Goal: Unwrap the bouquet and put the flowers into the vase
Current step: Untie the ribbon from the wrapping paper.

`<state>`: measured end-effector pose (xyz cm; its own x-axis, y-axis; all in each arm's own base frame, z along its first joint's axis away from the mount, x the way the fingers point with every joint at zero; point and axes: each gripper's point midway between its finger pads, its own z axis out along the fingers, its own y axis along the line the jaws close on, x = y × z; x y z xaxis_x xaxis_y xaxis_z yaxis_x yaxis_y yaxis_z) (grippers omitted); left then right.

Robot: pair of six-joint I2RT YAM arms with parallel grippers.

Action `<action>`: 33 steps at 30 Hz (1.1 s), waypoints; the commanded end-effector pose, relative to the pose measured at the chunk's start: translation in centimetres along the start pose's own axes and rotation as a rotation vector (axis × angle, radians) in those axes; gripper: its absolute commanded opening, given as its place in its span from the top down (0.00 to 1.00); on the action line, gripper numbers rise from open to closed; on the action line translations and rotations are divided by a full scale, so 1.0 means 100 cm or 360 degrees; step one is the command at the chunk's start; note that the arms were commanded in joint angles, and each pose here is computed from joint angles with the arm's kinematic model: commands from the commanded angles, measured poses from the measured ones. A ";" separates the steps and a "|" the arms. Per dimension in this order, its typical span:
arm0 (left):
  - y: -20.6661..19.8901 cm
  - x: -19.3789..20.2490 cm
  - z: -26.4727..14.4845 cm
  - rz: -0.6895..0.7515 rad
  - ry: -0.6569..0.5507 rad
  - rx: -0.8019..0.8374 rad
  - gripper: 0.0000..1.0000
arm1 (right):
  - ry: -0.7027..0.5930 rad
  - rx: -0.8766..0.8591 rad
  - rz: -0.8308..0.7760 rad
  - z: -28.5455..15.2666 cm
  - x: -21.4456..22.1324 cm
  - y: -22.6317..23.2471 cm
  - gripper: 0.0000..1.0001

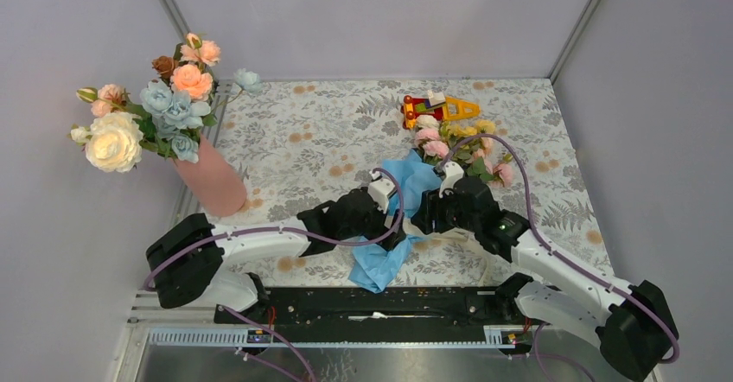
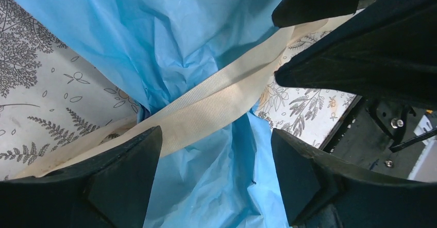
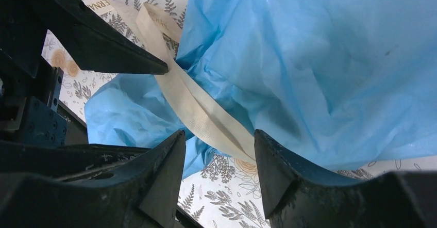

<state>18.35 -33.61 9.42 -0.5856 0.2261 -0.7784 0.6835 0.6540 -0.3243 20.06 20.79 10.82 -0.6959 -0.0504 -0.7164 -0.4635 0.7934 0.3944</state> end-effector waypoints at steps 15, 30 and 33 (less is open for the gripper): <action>0.008 -0.025 0.020 0.0146 -0.0166 -0.0201 0.35 | 0.0088 -0.0038 -0.0079 0.026 -0.007 0.006 0.56; 0.010 -0.023 0.016 0.0124 -0.0184 -0.0235 0.72 | 0.0084 0.0002 -0.0036 0.028 -0.004 0.002 0.59; 0.009 -0.027 0.011 0.0100 -0.0217 -0.0226 0.76 | 0.0068 0.0009 -0.0029 0.025 -0.005 0.002 0.58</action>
<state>20.00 -33.51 7.46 -0.5159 0.2747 -0.8114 0.6579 0.7337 -0.1699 21.01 21.76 7.58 -0.7483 -0.1290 -0.6507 -0.4588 0.8091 0.3672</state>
